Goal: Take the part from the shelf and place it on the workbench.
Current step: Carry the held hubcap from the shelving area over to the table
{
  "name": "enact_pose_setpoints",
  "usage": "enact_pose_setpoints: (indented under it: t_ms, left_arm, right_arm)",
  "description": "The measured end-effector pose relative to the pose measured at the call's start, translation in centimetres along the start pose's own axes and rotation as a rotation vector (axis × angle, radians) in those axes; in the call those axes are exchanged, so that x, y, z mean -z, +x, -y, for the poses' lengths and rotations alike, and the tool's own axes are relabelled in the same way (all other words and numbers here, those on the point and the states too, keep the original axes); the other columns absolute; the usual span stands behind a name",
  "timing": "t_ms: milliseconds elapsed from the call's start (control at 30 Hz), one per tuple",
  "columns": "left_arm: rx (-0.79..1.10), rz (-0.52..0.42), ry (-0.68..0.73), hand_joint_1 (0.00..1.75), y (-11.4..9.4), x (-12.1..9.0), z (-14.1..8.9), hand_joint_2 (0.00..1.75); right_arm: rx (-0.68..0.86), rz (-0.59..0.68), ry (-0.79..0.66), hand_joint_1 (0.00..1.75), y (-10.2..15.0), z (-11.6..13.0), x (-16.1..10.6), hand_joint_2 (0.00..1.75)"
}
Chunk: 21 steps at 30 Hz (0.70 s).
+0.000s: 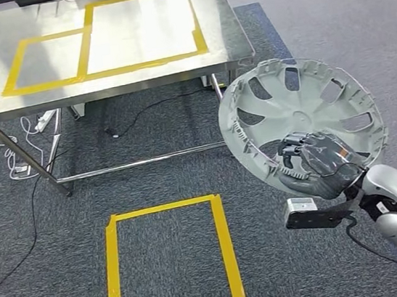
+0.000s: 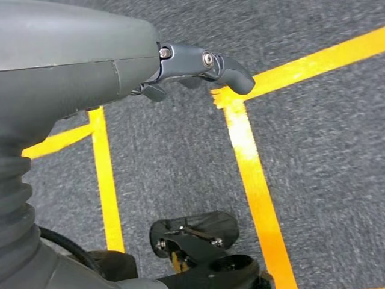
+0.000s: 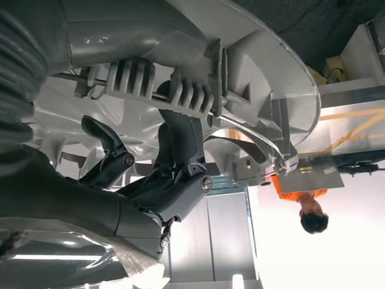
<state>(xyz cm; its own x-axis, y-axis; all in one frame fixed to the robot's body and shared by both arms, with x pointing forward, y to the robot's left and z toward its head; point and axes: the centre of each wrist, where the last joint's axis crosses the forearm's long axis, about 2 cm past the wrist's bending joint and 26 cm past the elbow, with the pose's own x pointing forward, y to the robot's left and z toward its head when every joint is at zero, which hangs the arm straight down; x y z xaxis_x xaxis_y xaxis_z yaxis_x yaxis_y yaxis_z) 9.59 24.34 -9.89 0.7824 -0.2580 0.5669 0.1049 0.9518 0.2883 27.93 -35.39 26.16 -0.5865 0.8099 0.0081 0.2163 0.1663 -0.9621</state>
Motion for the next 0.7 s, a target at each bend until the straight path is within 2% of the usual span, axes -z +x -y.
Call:
enact_pose_setpoints:
  t_ms: [433,700]
  left_arm:
    - [0.015,0.011,-0.012,0.0,0.23,0.07,0.07,1.75]
    - [0.005,0.038,-0.055,0.0,0.28,0.05,0.26,1.75]
  right_arm:
    - [-0.016,0.007,-0.015,1.75,-0.04,0.59,-0.38,1.75]
    - [-0.086,-0.019,-0.04,1.75,0.13,0.41,-0.48,1.75]
